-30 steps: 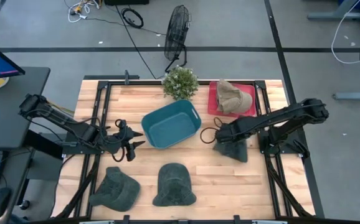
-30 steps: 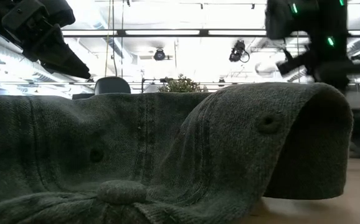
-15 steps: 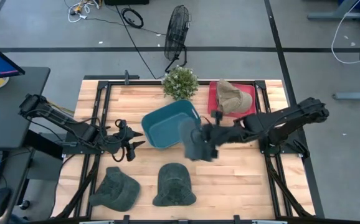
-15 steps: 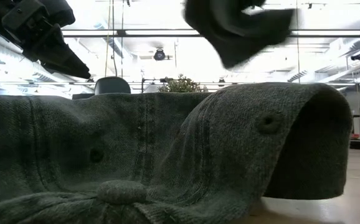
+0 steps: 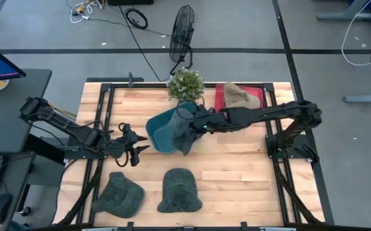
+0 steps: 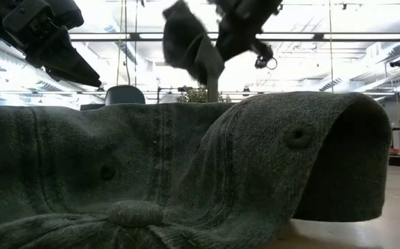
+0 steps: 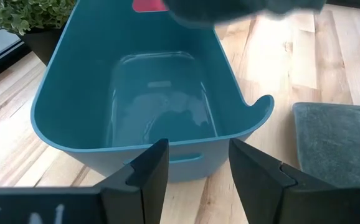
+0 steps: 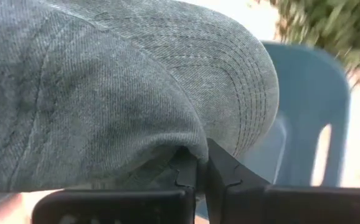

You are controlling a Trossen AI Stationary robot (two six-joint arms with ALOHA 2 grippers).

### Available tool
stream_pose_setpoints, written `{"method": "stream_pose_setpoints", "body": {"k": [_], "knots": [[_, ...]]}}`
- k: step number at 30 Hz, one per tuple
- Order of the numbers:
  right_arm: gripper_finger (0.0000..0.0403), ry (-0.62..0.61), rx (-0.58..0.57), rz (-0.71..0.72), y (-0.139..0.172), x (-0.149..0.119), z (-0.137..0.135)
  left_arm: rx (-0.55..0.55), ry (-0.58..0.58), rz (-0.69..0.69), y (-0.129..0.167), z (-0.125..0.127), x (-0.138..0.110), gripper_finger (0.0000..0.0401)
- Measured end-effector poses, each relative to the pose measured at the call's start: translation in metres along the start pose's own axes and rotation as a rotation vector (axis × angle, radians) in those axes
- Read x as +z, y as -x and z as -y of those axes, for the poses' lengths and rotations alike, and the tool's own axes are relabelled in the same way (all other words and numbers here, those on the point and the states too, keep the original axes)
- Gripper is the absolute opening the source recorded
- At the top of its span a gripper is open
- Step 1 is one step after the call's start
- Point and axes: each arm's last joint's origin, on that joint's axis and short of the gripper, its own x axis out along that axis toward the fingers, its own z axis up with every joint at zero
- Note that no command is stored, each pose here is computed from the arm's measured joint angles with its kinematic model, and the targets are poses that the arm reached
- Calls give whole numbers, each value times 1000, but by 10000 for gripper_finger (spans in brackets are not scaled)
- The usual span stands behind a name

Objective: Pick & Place hat
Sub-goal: Put the top black cap into the blue bin

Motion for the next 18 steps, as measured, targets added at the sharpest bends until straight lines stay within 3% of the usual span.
{"method": "stream_pose_setpoints", "body": {"k": [9,18], "knots": [[9,-113,-138,-126,-51,-7,23,0,0,-1,0,0,0,172],[20,-133,-199,-155,-68,-5,39,0,1,-1,0,0,0,172]]}}
